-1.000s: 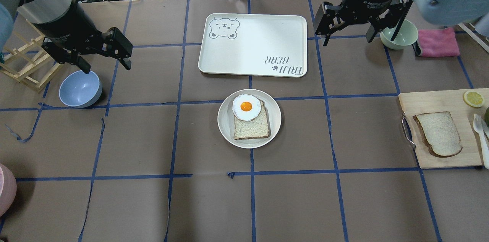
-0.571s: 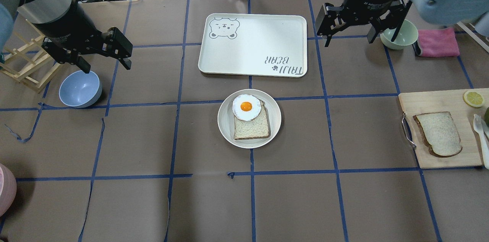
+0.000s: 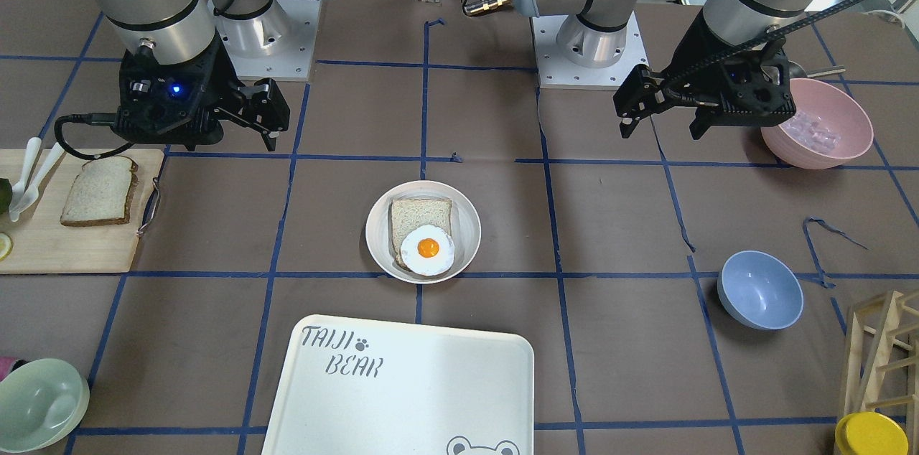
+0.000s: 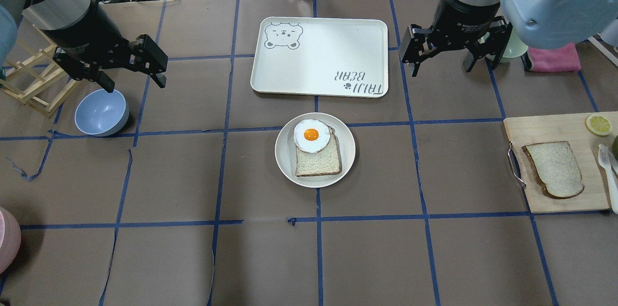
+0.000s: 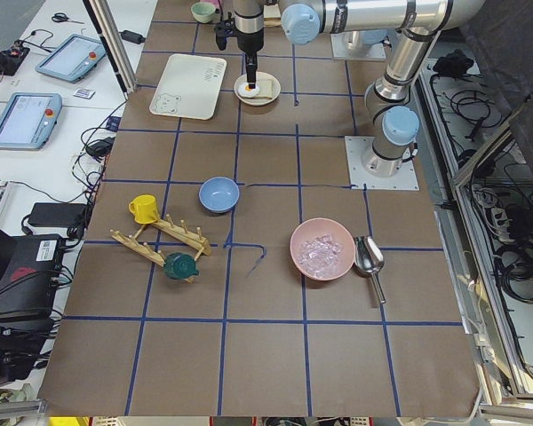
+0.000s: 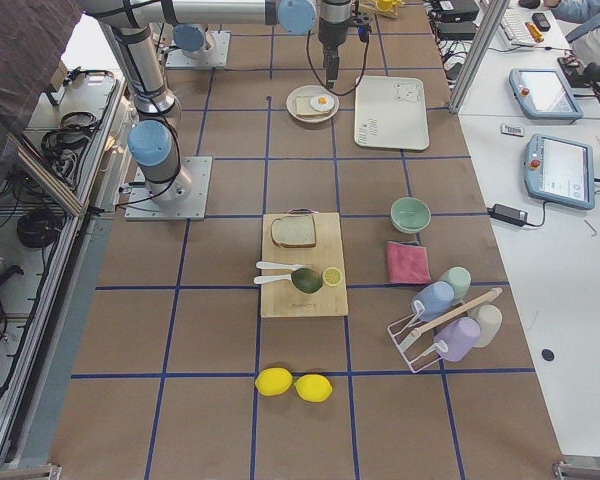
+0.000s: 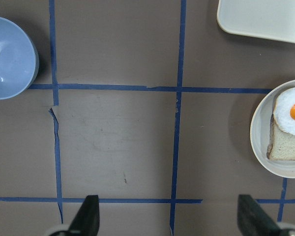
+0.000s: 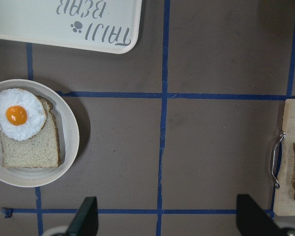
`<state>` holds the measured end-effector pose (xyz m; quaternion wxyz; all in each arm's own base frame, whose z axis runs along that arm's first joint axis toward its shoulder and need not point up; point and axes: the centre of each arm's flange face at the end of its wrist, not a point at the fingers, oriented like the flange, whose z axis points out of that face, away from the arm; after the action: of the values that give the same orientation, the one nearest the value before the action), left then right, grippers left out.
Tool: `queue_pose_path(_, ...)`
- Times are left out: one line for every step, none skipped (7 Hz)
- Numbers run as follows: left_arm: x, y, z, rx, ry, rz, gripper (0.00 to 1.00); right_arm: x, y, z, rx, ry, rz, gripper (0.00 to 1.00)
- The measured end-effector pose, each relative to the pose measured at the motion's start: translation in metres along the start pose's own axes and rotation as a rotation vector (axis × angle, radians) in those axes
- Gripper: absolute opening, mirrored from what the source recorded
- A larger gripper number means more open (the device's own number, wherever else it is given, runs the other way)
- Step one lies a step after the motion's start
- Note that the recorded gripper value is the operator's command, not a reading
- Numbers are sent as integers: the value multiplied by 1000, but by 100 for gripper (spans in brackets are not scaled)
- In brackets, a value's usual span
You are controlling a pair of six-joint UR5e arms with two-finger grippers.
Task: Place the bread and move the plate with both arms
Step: 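Move the right gripper over the bread slice on the wooden board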
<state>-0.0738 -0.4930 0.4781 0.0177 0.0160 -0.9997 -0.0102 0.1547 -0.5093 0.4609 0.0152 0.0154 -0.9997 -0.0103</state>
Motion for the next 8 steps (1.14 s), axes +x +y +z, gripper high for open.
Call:
queue_pose_path(0,-1,1,-1,1,0,100,5,-1,9,-8,5,8,100)
queue_pose_path(0,-3,1,-1,2,-1,100,21,-3,28,-30,21,36,100)
queue_pose_path(0,-3,1,0,2,-1,100,48,-4,54,-51,42,65,100)
queue_pose_path(0,-3,1,0,1,-1,100,76,-3,83,-59,60,64,100)
queue_pose_path(0,-2,0,1,1,0,100,104,2,114,-48,82,59,100)
queue_pose_path(0,-2,1,-1,1,0,100,131,11,144,-36,130,62,99)
queue_pose_path(0,-1,1,0,0,0,100,158,24,171,-28,187,51,82)
queue_pose_path(0,-1,0,1,0,0,100,182,39,196,-33,212,32,81)
